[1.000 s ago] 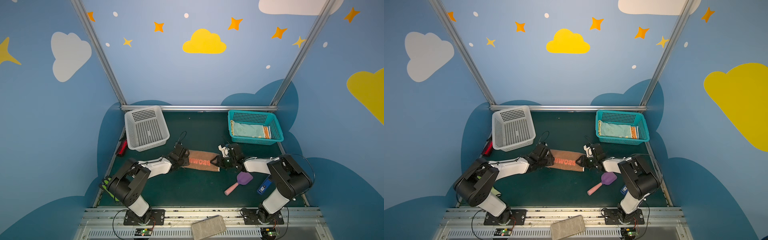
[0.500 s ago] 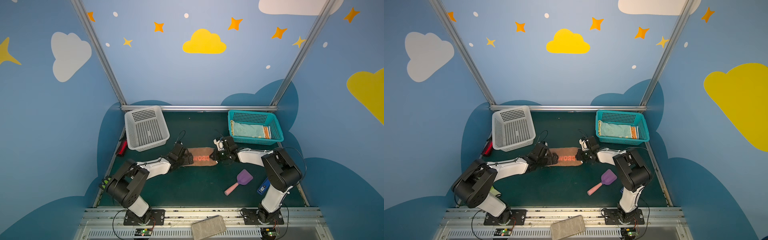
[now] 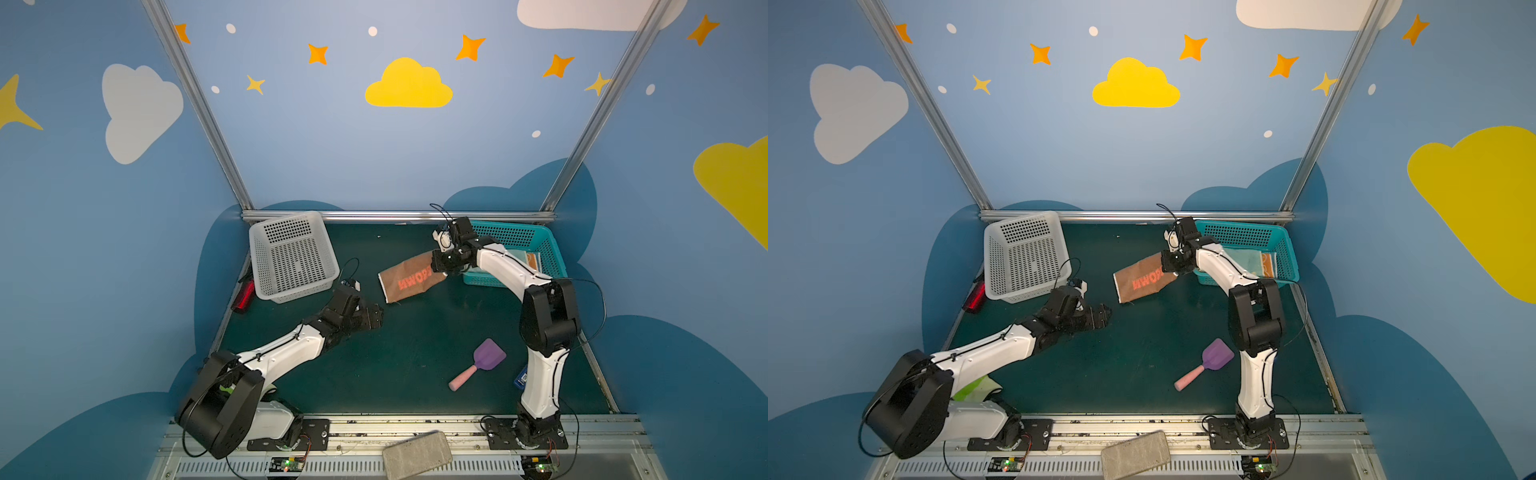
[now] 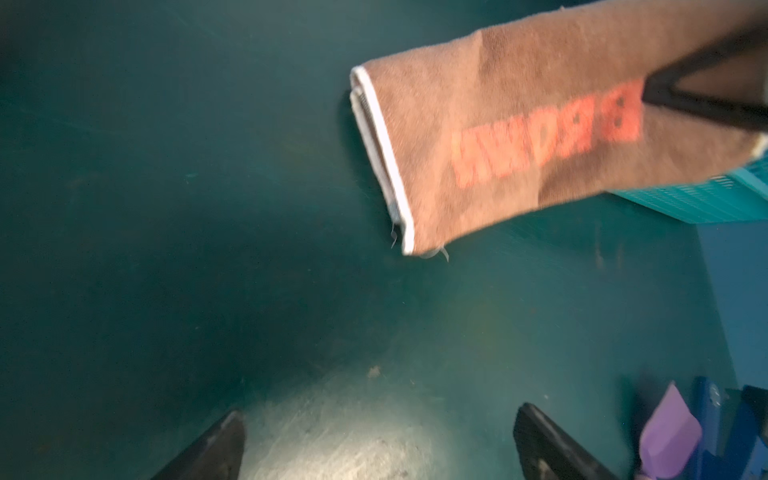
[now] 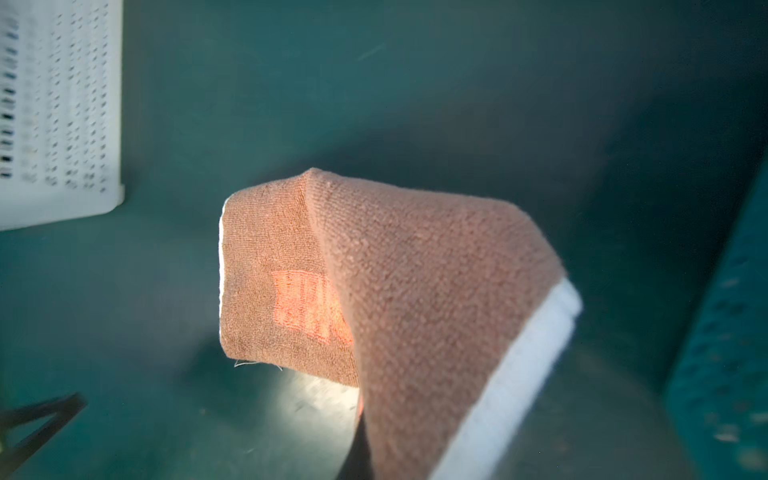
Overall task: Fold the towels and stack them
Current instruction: 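Carry the folded towel with the right gripper into the teal basket while the left withdraws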
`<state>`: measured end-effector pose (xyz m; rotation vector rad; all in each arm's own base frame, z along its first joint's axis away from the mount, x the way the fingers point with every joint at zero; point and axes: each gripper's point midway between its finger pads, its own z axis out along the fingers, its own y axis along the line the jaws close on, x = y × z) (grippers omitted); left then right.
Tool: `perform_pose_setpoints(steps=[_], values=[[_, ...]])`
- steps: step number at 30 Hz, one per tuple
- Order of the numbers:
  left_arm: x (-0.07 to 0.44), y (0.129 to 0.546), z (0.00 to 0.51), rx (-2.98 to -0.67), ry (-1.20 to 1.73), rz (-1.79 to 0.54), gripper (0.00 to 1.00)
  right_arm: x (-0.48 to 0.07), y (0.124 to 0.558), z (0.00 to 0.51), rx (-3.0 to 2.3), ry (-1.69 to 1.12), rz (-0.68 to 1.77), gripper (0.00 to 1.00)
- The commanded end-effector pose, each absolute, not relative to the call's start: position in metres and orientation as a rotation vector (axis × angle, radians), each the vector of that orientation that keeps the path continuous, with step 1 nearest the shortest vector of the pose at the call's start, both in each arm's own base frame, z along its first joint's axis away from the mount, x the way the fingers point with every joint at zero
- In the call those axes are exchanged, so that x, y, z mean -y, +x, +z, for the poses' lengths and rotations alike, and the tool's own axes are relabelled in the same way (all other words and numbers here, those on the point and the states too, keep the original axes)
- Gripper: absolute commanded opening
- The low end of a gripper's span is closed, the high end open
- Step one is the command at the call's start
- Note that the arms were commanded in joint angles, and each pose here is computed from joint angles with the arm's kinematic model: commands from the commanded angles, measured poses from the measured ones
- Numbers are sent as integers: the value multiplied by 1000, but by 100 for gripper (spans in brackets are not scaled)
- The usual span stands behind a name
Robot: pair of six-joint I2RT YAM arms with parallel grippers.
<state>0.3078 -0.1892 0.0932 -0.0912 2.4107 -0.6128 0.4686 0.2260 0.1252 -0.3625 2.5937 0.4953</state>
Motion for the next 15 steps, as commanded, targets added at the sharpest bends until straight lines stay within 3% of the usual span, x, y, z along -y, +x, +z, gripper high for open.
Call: perform_pose_setpoints(steps=[1,7,15], values=[[182,302,98,-2399,-50,-578,100,-194,476,127,-2660,-364,390,0],[169,297,100,-2392,-60,-514,100,-157,509,154,-2622,-309,377,0],[162,295,100,-2392,-65,-477,100,-89,521,178,-2589,-256,214,0]])
